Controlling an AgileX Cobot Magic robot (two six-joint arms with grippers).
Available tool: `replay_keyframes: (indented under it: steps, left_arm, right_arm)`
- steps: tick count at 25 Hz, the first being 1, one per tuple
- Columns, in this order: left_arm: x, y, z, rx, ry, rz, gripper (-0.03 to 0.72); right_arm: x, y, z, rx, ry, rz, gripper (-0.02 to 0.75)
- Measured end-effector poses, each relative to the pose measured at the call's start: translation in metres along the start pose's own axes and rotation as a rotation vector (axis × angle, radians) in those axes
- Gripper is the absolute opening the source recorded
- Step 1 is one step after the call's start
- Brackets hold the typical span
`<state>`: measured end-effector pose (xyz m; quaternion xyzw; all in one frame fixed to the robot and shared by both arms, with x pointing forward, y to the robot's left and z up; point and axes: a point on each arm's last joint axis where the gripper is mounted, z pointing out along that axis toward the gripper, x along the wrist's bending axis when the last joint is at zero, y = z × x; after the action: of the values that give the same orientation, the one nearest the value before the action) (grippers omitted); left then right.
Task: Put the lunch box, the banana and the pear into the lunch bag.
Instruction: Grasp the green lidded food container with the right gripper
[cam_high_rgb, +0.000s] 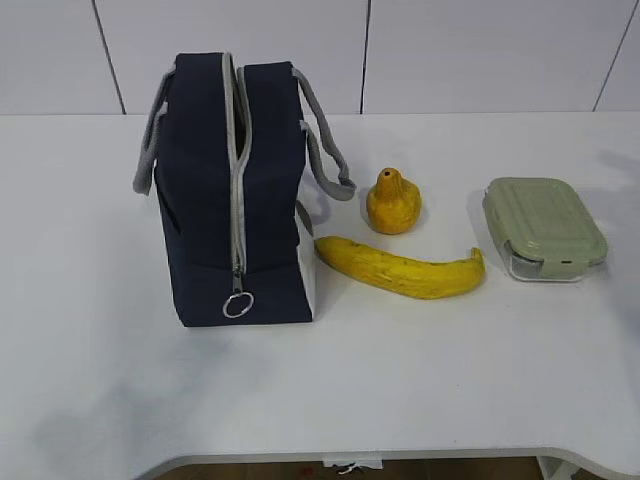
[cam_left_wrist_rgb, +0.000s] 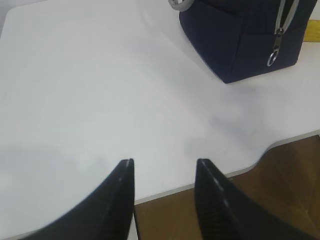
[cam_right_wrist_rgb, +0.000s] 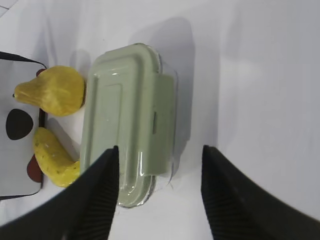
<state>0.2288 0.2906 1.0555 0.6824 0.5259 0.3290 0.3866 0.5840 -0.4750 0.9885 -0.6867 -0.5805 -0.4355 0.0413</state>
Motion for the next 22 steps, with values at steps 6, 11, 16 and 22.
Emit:
replay_keyframes:
  steps: [6, 11, 16, 22]
  left_arm:
    - [0.0, 0.001, 0.001, 0.007, -0.001, -0.001, 0.307]
    - [0.0, 0.001, 0.002, 0.016, -0.002, -0.002, 0.307]
    - [0.001, 0.002, 0.003, 0.019, -0.002, -0.002, 0.307]
    - [0.001, 0.002, 0.003, 0.019, -0.002, -0.002, 0.307]
  right_arm:
    - [-0.015, -0.002, 0.012, 0.021, 0.014, 0.051, 0.414]
    - [-0.016, -0.002, 0.012, 0.018, 0.016, 0.055, 0.415]
    - [-0.021, -0.001, 0.018, 0.017, 0.028, 0.069, 0.468]
    - [-0.027, 0.0, 0.045, 0.068, 0.056, 0.074, 0.526]
